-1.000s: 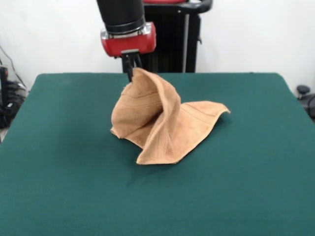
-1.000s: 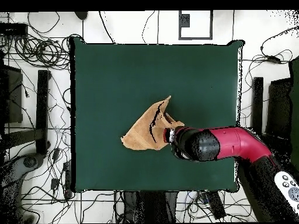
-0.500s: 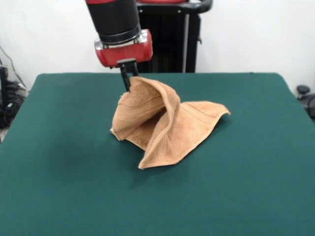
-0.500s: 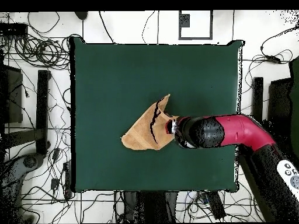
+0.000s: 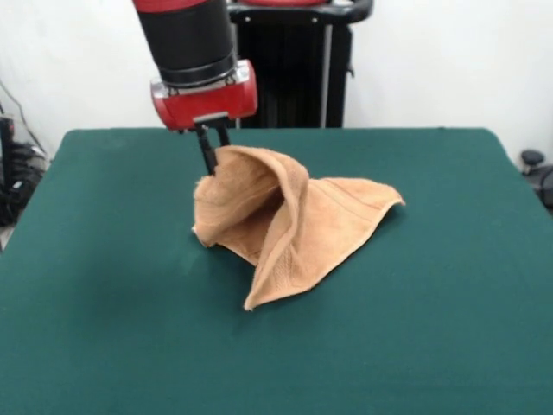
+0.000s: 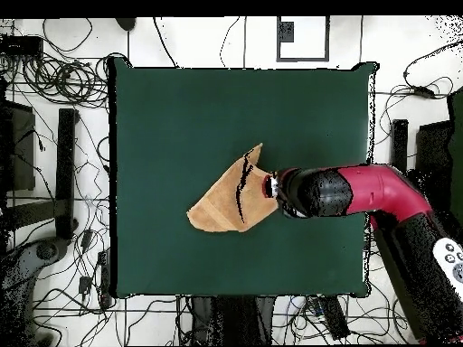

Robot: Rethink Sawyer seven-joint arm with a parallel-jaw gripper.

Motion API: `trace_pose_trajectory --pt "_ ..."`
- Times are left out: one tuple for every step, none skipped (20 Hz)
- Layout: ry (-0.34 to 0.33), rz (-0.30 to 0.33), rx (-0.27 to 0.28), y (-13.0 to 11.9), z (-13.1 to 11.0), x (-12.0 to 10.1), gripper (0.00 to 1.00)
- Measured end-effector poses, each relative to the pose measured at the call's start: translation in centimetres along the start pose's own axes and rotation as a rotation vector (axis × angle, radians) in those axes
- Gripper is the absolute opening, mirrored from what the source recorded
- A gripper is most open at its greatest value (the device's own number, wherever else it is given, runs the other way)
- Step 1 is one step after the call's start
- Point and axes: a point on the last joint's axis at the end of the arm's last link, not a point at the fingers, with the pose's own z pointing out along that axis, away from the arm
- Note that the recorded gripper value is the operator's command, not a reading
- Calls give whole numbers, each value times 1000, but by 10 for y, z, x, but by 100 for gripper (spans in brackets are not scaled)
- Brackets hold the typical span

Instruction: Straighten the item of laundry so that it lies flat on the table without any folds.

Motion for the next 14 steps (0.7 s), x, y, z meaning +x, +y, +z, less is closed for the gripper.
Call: trace_pose_trajectory --pt "-5 -5 12 -1 -4 -1 0" --pt "-10 -10 24 -2 -7 -3 0" --pt "-17 -15 39 -3 -12 -5 0" --pt "-32 -25 73 -6 -25 -10 0" --pt "-37 -28 84 -7 -29 -12 0" --pt "-44 -30 97 -9 -35 -15 0" --pt "-50 -32 107 -9 -40 -16 0" --pt "-65 -34 128 -12 -51 -21 0" --pt "-81 -36 147 -14 -61 -26 0" --pt "-96 -35 161 -16 -69 -31 0" --pt "-104 -35 168 -17 -73 -34 0" --pt "-112 -34 175 -18 -77 -36 0" --pt "-119 -33 180 -19 -80 -39 0" --pt "-134 -31 189 -22 -86 -45 0"
